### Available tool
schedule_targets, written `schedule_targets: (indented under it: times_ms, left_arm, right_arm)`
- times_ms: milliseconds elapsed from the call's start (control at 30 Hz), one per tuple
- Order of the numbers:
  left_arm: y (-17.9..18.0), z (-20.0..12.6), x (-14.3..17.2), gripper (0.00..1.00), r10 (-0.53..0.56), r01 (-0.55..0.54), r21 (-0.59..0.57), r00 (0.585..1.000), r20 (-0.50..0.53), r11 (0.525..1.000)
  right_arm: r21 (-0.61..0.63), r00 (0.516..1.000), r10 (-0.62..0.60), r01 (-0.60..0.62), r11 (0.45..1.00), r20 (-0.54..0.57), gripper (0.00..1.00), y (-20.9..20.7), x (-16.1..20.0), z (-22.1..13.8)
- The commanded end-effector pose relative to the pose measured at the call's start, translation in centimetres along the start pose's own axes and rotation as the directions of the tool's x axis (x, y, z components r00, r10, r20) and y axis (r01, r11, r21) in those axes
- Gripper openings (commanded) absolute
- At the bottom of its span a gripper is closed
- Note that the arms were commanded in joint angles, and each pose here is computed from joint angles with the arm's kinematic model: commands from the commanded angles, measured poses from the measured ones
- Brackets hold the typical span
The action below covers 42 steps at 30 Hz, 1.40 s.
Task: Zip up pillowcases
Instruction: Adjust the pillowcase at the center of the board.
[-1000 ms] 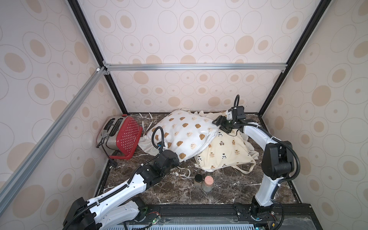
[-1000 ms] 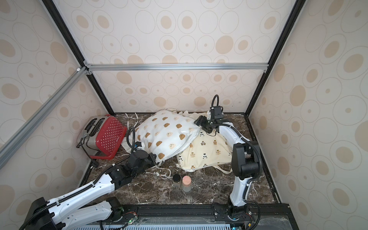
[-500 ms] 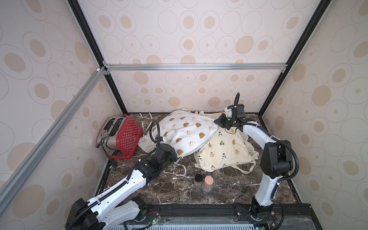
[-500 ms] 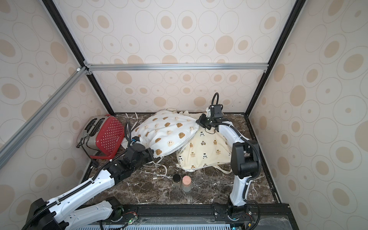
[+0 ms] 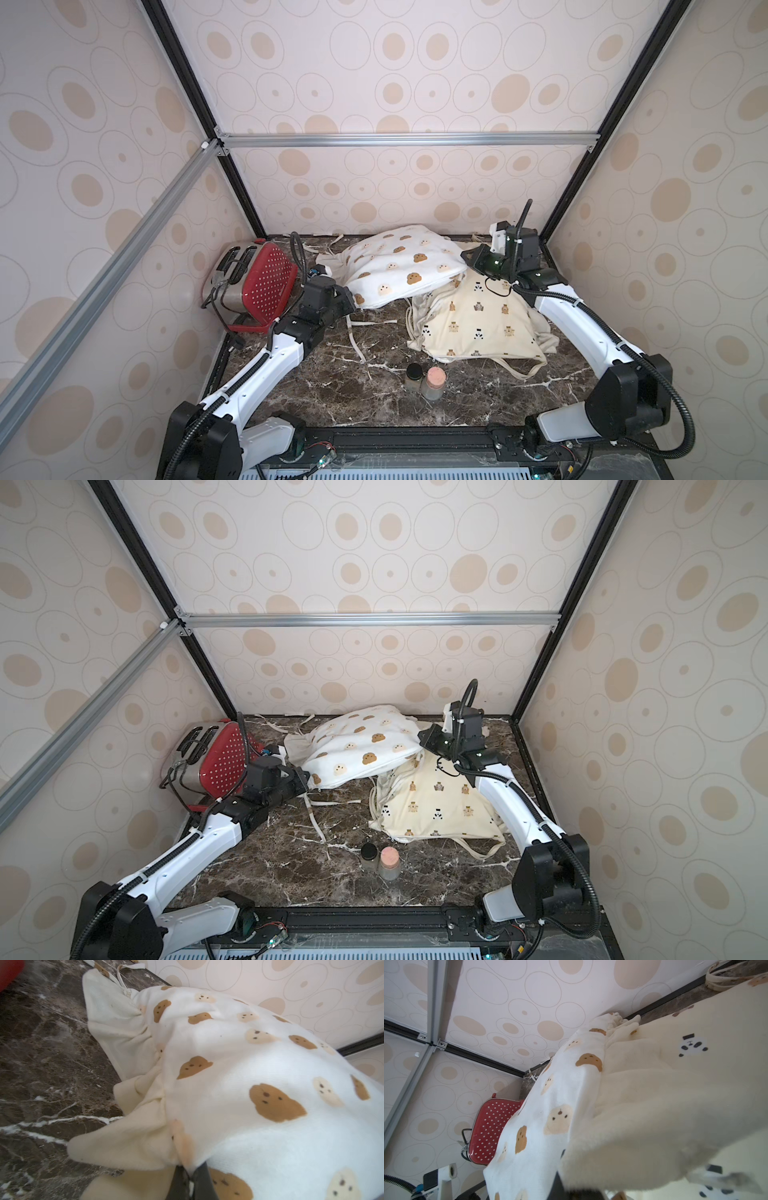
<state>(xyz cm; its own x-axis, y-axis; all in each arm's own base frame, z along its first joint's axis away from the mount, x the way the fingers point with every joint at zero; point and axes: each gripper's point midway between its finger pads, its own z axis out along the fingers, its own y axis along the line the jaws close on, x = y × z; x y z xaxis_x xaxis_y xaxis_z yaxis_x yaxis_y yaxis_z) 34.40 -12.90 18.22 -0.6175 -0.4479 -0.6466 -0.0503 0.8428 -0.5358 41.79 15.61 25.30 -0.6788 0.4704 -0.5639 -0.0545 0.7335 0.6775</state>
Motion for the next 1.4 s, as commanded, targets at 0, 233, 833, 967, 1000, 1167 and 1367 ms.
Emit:
schedule_targets:
  times_ms: [0,233,833,967,1000,1167,1367]
  left_arm:
    - [-0.2,-0.6,1.0,0.00,-0.006,0.007,0.059,1.000,-0.017,0.998]
    - [1.0,-0.9,3.5,0.00,-0.069,0.073,0.040,0.993,-0.091,0.997]
    - [-0.2,-2.6,3.7,0.00,-0.112,0.123,0.066,0.983,-0.149,0.990]
    - [-0.4,-2.9,3.7,0.00,-0.106,0.118,0.072,0.982,-0.157,0.990]
    - [-0.4,-3.0,3.7,0.00,-0.107,0.119,0.074,0.982,-0.155,0.990]
    - [0.0,-3.2,4.0,0.00,-0.112,0.123,0.058,0.982,-0.155,0.991]
    - [-0.3,-3.3,4.1,0.00,-0.124,0.138,0.074,0.978,-0.165,0.988]
  right_arm:
    - [0.063,1.000,0.018,-0.017,0.998,-0.007,0.04,-2.5,1.9,0.8]
    - [0.082,0.999,-0.036,0.034,0.996,0.017,0.39,-1.9,2.3,-1.5]
    - [0.005,0.897,-0.358,0.372,0.928,-0.258,0.69,6.4,12.6,-3.4]
    - [-0.021,0.837,-0.444,0.462,0.887,-0.319,0.66,8.5,16.4,-2.9]
    - [-0.029,0.829,-0.454,0.471,0.882,-0.327,0.65,8.9,17.2,-2.9]
    - [-0.104,0.773,-0.520,0.521,0.847,-0.363,0.63,11.5,22.5,-2.5]
    - [-0.119,0.716,-0.580,0.585,0.802,-0.389,0.63,12.7,27.3,-1.6]
